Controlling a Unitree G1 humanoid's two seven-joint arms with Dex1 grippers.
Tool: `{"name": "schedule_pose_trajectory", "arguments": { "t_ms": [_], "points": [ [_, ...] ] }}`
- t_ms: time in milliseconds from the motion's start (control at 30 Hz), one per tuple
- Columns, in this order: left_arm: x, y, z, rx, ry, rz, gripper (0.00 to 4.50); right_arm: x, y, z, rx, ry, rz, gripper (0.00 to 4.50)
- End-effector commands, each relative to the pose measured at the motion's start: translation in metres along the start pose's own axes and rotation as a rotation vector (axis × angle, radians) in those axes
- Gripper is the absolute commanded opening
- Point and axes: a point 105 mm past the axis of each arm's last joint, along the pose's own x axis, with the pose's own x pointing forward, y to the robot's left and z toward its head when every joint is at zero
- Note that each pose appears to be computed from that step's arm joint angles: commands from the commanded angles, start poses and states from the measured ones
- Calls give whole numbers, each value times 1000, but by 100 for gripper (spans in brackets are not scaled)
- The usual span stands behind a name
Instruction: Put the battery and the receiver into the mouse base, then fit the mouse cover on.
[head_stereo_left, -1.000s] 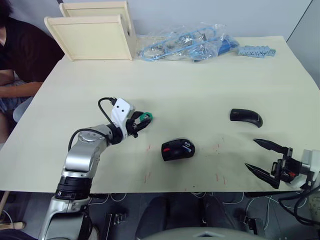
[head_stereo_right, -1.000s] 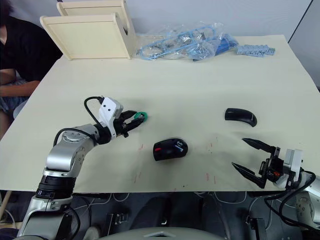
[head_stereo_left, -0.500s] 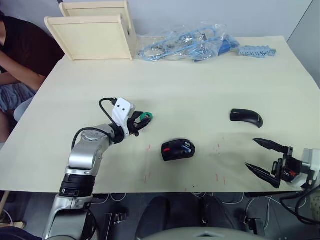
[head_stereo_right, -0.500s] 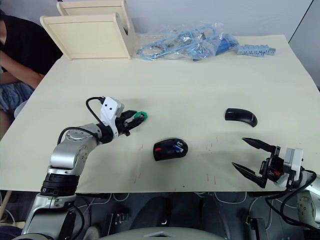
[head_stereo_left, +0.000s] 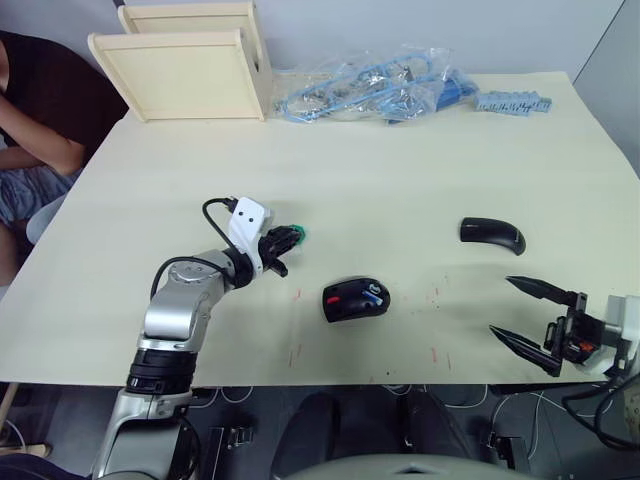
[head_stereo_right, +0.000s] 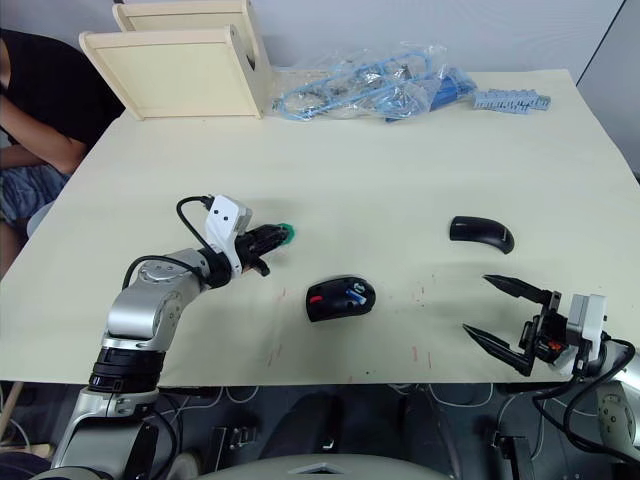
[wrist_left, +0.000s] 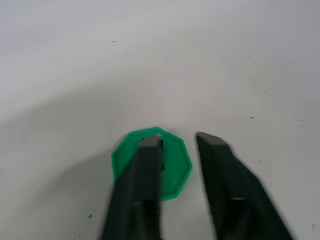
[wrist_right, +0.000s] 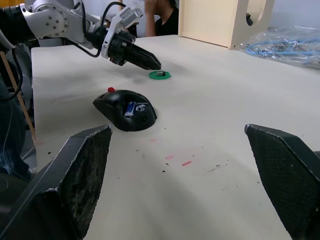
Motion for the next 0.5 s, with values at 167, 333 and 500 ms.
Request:
{"name": "schedule_pose_trajectory", "arguments": {
  "t_ms": [167,333,500],
  "points": [
    [-4,4,8,13,-28,24,125,-3,-3,12,-45,-14,-4,450],
    [-5,5,9,16,-32,33,125,-3,-2,11,-43,-12,-4,450],
    [-5,6,10,17,-40,45,125,-4,-2,11,-43,-9,-1,450]
  ]
}}
